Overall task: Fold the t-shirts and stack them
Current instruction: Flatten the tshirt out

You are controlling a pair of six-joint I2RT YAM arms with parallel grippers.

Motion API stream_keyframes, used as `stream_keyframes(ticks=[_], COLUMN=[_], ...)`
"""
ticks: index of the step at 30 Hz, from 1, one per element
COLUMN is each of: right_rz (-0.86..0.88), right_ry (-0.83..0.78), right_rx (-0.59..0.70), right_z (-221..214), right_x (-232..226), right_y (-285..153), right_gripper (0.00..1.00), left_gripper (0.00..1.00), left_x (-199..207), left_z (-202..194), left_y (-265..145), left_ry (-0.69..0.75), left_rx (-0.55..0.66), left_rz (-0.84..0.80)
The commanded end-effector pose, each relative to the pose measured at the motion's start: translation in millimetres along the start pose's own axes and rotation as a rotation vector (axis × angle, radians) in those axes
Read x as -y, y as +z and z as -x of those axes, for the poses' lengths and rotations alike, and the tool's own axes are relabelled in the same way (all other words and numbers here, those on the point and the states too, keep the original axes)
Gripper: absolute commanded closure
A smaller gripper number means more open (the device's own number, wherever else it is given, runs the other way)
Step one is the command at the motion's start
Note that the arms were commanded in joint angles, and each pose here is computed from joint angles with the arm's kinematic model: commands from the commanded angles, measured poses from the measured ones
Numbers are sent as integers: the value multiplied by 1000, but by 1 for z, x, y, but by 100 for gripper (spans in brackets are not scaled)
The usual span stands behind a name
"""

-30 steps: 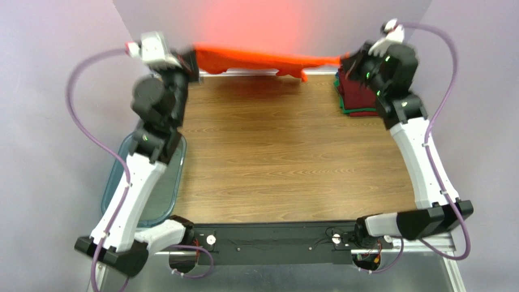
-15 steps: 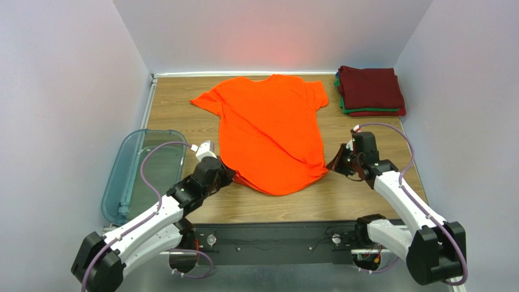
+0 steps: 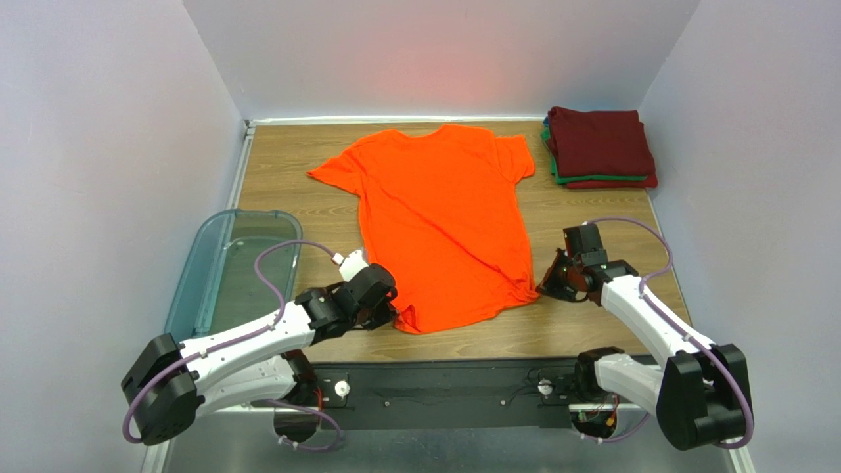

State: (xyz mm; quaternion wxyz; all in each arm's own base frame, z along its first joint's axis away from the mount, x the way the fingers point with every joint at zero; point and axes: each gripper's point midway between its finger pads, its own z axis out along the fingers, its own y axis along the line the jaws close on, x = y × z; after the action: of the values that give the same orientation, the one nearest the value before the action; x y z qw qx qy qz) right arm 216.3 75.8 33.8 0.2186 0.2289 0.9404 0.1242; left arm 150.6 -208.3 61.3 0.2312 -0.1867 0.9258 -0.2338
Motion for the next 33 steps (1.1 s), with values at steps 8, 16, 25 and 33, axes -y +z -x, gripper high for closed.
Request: stream_keyframes(ticks=[8, 16, 25, 33], right_rz=[-115, -214, -198, -4], right_ry=[33, 58, 56, -80], right_rx=[-5, -60, 65, 109], right_z=[15, -9, 24, 46], right_x=[4, 31, 19, -22], right_y=[-39, -50, -66, -74], right_gripper=[96, 77, 0, 0], left_gripper=[100, 100, 1, 2], left_x=[-37, -39, -33, -16], left_z=[-3, -22, -25, -9], left_y=[-47, -50, -58, -66], left_ry=[-37, 22, 32, 47], left_rx=[-48, -140, -154, -86], left_rz=[226, 187, 182, 112])
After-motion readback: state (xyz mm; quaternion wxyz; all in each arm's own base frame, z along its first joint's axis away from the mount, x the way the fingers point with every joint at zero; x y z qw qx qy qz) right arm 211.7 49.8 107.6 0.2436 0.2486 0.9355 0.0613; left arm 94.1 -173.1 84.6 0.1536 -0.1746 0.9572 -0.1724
